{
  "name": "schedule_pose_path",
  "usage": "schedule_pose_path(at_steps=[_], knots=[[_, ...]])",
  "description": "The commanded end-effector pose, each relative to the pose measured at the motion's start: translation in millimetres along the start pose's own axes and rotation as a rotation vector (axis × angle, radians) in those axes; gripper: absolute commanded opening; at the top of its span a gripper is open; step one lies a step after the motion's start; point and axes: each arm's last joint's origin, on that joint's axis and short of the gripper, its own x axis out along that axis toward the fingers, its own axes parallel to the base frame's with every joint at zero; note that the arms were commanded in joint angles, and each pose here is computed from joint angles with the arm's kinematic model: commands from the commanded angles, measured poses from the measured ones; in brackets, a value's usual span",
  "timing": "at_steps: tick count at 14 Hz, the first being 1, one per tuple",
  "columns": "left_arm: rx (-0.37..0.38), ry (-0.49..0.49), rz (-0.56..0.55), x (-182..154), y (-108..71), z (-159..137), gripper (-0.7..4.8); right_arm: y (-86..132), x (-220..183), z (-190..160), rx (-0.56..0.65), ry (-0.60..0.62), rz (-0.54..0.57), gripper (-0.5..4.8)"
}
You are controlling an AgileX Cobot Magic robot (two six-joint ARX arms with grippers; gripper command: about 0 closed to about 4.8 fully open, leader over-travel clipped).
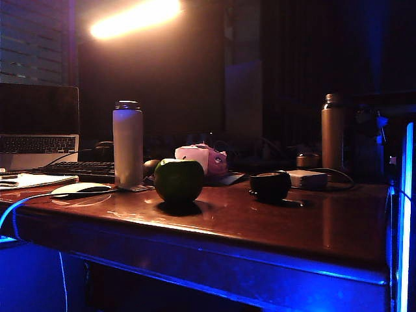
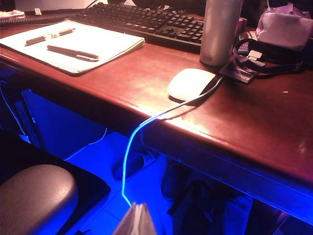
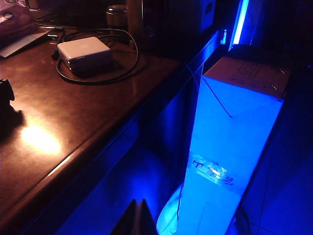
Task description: Stack the black thermos bottle cap from the table onto the green apple.
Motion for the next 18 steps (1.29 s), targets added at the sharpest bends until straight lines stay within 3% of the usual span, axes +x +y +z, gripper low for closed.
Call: schedule_pose_path(at_steps=[1, 4, 6, 8, 9, 12, 14, 16, 18], knots=[[0.008, 0.018, 0.004, 0, 0.1, -3, -0.01, 0, 0, -1, -0.001, -0.002, 0.005, -0.05], [0.007, 0.018, 0.004, 0, 0.2, -3, -0.02, 0, 0, -1, 0.004, -0.002, 0.005, -0.05], [-0.018, -0.032, 0.003, 0, 0.1, 2, -0.02, 0, 0, 2, 0.138, -0.025, 0.001, -0.05], [-0.093, -0.243, -0.005, -7, 0.3, 31, -0.03, 0, -1, 15, 0.22, -0.15, 0.029, -0.05], [-0.095, -0.331, -0.003, -14, 0.6, 48, -0.03, 1, -4, 25, 0.219, -0.232, 0.054, -0.05], [-0.106, -0.503, 0.121, -45, 4.3, 115, -0.03, 0, -20, 65, 0.212, -0.315, 0.06, -0.05], [-0.009, -0.513, 0.139, -52, 4.5, 161, -0.03, 0, -24, 95, 0.188, -0.33, 0.056, -0.05], [0.082, -0.433, 0.019, -44, 1.3, 213, -0.03, 1, -15, 127, 0.162, -0.317, 0.066, -0.05], [0.132, -0.291, -0.181, -28, -3.5, 254, -0.03, 4, 6, 151, 0.137, -0.246, 0.157, -0.05]])
